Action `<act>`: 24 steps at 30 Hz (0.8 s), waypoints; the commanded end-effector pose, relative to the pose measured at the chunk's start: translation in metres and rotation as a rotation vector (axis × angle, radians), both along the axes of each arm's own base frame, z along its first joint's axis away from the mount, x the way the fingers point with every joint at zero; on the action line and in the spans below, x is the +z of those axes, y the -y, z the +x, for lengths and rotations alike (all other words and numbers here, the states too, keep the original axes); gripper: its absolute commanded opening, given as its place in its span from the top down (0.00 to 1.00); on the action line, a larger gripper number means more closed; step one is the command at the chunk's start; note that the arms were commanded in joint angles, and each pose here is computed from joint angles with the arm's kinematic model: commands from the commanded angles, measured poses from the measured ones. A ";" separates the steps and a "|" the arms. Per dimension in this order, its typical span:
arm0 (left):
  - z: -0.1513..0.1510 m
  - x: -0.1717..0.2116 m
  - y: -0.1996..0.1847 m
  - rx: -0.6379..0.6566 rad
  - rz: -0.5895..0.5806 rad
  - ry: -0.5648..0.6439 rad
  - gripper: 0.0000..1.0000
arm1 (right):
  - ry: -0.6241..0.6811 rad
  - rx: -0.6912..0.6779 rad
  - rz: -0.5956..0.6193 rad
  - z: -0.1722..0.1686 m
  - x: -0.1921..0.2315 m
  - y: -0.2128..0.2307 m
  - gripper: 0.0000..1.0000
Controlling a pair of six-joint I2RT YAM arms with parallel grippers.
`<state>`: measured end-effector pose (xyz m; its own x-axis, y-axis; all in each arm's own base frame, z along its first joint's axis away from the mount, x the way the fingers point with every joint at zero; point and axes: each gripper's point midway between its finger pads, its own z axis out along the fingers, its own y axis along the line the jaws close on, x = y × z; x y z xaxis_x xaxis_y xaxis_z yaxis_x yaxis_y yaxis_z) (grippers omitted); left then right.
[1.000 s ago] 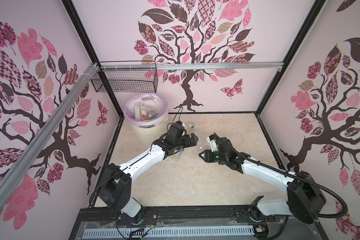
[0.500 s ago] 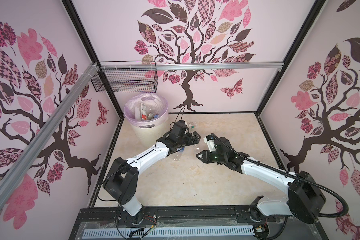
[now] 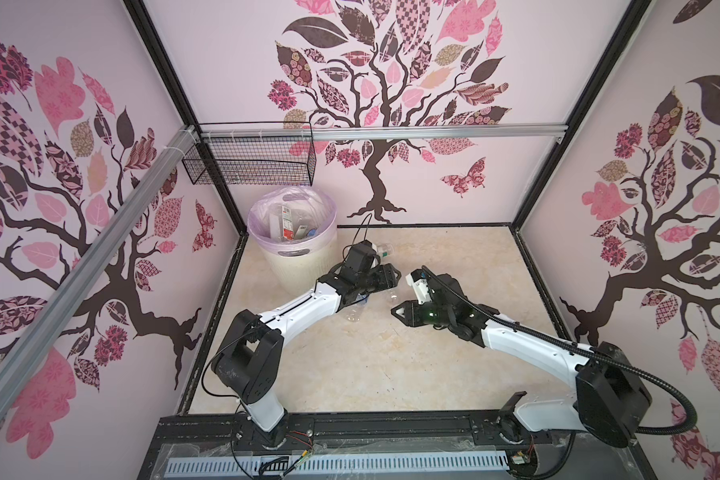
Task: Throw the plastic bottles in the bin
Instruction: 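Close the left gripper on the white-cap bottle's base while the right gripper holds it, then carry the white-cap bottle over the bin with the left gripper while the right gripper opens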
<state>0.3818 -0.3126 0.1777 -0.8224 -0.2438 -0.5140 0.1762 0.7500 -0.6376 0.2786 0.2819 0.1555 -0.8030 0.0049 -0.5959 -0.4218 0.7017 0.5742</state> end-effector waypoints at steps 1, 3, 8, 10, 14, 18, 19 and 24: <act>0.009 0.020 0.004 -0.004 -0.019 0.054 0.36 | 0.095 0.013 0.047 0.004 0.037 -0.004 0.65; 0.008 0.021 0.003 -0.004 -0.015 0.058 0.38 | 0.097 0.009 0.041 0.004 0.038 -0.003 0.60; 0.007 0.024 0.001 -0.014 0.000 0.062 0.39 | 0.102 -0.014 0.028 0.004 0.040 0.003 0.48; 0.008 0.028 -0.001 -0.011 0.013 0.071 0.39 | 0.112 -0.022 0.023 0.003 0.042 0.006 0.42; 0.009 0.034 -0.009 -0.008 0.047 0.084 0.39 | 0.141 -0.041 0.002 0.003 0.048 0.014 0.31; 0.012 0.048 -0.018 0.005 0.060 0.111 0.39 | 0.185 -0.069 -0.021 0.003 0.058 0.023 0.18; 0.012 0.051 -0.020 0.006 0.065 0.117 0.39 | 0.198 -0.076 -0.021 0.004 0.061 0.025 0.15; 0.016 0.082 -0.029 0.009 0.101 0.184 0.39 | 0.269 -0.114 0.005 0.004 0.085 0.034 0.01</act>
<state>0.3946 -0.2901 0.2155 -0.7740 -0.2015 -0.6002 0.2175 0.8057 -0.5510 0.2793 0.2536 0.2061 -0.6783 0.0507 -0.7330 -0.4598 0.7489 0.4772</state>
